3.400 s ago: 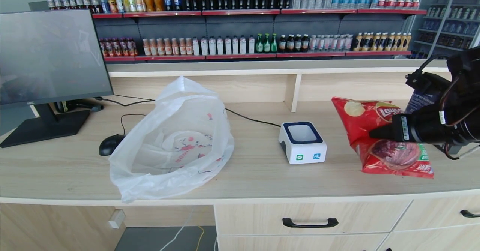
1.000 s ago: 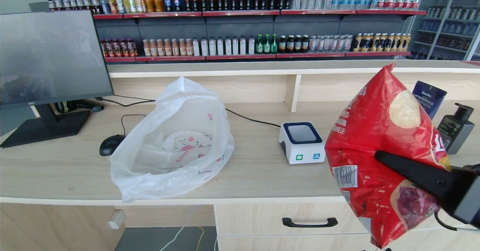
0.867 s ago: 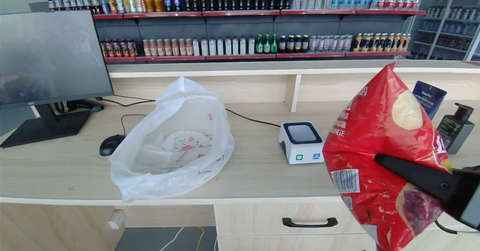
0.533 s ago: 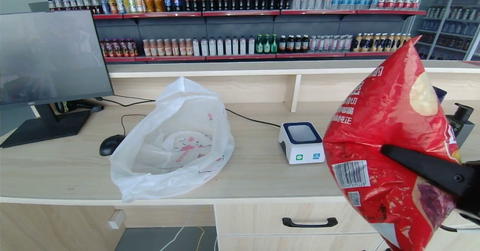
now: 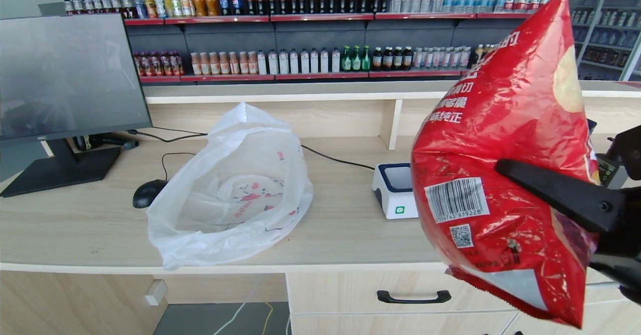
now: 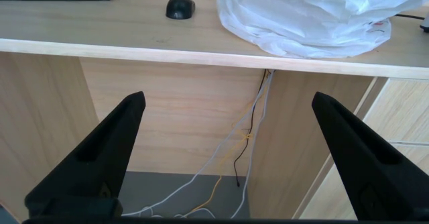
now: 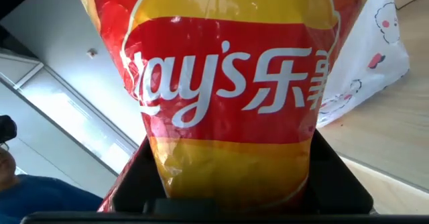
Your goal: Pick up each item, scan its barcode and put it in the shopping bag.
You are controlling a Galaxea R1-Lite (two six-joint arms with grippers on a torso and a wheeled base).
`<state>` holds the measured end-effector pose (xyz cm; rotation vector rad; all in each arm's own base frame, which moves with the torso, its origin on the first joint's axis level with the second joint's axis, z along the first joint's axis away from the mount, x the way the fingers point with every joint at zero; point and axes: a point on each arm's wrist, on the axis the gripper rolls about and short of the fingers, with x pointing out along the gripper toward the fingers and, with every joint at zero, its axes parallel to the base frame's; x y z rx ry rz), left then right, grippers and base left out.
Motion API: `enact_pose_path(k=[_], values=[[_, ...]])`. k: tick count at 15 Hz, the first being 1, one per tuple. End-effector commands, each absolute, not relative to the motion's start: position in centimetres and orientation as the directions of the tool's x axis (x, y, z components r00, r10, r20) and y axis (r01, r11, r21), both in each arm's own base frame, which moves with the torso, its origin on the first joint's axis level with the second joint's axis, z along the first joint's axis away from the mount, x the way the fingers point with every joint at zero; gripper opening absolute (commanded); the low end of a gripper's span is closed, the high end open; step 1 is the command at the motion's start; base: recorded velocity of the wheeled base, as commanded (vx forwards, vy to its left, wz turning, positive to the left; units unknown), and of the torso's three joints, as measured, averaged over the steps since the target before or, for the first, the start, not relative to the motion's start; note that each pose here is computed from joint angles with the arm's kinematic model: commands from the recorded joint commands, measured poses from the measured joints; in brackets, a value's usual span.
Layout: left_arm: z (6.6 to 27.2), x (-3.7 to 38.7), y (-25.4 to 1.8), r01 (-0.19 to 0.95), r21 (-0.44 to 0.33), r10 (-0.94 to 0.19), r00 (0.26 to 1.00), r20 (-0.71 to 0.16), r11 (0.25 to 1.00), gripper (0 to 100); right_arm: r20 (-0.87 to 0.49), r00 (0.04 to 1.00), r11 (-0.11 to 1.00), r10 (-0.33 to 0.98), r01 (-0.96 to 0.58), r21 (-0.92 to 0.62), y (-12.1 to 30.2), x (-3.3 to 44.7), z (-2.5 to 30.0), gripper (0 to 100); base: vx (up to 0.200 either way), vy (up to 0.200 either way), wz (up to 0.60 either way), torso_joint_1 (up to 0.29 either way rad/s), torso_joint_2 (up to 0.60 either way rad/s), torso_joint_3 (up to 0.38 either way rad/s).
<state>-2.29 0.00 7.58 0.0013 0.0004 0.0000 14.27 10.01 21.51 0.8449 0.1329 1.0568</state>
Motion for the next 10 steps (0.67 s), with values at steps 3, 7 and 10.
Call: enact_pose_path(k=[3, 7, 10], values=[[7.53, -2.28, 0.0, 0.0, 0.002, 0.0, 1.0, -0.002, 1.0, 100, 0.267, 0.435, 0.165, 0.86, -0.732, 0.662, 11.07, 14.7, 20.76, 0, 0.0, 0.0, 0.0, 0.0, 0.0, 0.0], [7.57, -2.29, 0.0, 0.0, 0.002, 0.0, 1.0, 0.0, 1.0, 100, 0.287, 0.403, 0.138, 0.869, -0.754, 0.642, 11.1, 14.65, 21.1, 0, 0.0, 0.0, 0.0, 0.0, 0.0, 0.0], [7.57, -2.29, 0.0, 0.0, 0.002, 0.0, 1.0, 0.0, 1.0, 100, 0.286, 0.394, 0.125, 0.874, -0.75, 0.649, 11.16, 14.7, 21.13, 0, 0.0, 0.0, 0.0, 0.0, 0.0, 0.0]])
